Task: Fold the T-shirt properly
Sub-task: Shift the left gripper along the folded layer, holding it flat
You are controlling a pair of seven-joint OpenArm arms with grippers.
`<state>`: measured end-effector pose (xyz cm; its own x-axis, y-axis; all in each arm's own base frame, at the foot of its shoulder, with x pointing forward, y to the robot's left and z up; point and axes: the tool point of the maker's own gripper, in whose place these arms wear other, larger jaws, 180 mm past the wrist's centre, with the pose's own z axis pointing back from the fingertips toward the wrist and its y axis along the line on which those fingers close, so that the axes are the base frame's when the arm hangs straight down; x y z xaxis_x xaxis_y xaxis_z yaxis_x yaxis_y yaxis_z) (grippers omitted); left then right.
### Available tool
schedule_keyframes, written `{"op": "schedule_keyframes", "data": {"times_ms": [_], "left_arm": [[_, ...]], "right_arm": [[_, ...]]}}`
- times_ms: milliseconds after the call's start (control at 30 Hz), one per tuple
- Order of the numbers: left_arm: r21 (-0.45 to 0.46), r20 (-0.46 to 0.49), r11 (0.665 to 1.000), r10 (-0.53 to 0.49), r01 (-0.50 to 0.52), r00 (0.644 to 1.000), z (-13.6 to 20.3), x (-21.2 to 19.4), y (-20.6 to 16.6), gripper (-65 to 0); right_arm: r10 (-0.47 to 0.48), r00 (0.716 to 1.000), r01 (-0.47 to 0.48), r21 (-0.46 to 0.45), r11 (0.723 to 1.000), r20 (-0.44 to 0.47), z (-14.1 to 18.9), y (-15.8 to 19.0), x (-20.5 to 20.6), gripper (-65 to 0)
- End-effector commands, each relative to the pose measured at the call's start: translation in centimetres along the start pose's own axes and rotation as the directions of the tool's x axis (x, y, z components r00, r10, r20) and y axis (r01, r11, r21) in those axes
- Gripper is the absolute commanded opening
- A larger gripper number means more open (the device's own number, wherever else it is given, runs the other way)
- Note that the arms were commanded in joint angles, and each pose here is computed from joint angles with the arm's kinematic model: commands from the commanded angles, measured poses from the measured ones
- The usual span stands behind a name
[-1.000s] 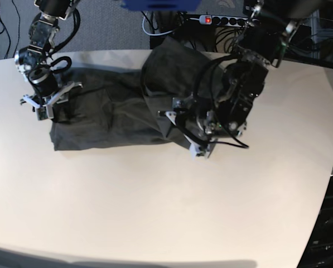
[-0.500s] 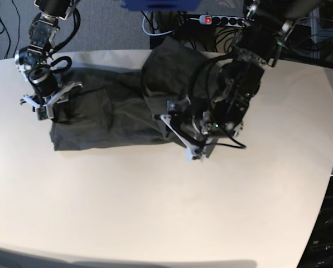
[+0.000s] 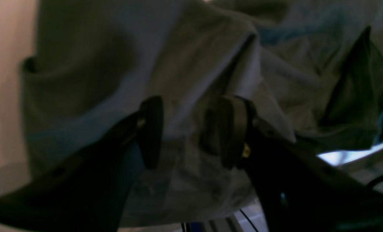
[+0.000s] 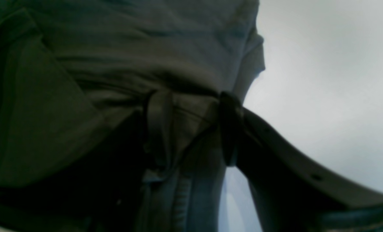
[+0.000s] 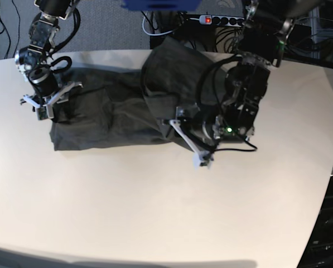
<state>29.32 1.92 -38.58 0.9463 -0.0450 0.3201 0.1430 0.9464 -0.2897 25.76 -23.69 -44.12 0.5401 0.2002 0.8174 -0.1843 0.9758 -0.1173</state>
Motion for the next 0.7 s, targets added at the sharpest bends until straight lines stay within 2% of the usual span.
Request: {"op": "schedule_keyframes", "data": {"times_ms": [0,500,667], "left_arm": [[-0.015,0.033,1.000,-0.012,0.012,0.999,0.6,1.2,-0.5,-36.9],[-0.026,0.043,1.000,-0.002,0.003,0.999,-0.4,-0.5,-0.5,-36.9],[-0.054,0.036,0.999,0.008,-0.006,0.999,-0.6,-1.0,-1.7,-36.9]], "right_arm": [[0.041,0.993,-0.041,0.005,0.999,-0.113,0.4,-0.1,-2.3,-41.1],[0.041,0.993,-0.041,0.005,0.999,-0.113,0.4,-0.1,-2.3,-41.1],[0.041,0.993,-0.041,0.005,0.999,-0.112,0.4,-0.1,-2.3,-41.1]]}}
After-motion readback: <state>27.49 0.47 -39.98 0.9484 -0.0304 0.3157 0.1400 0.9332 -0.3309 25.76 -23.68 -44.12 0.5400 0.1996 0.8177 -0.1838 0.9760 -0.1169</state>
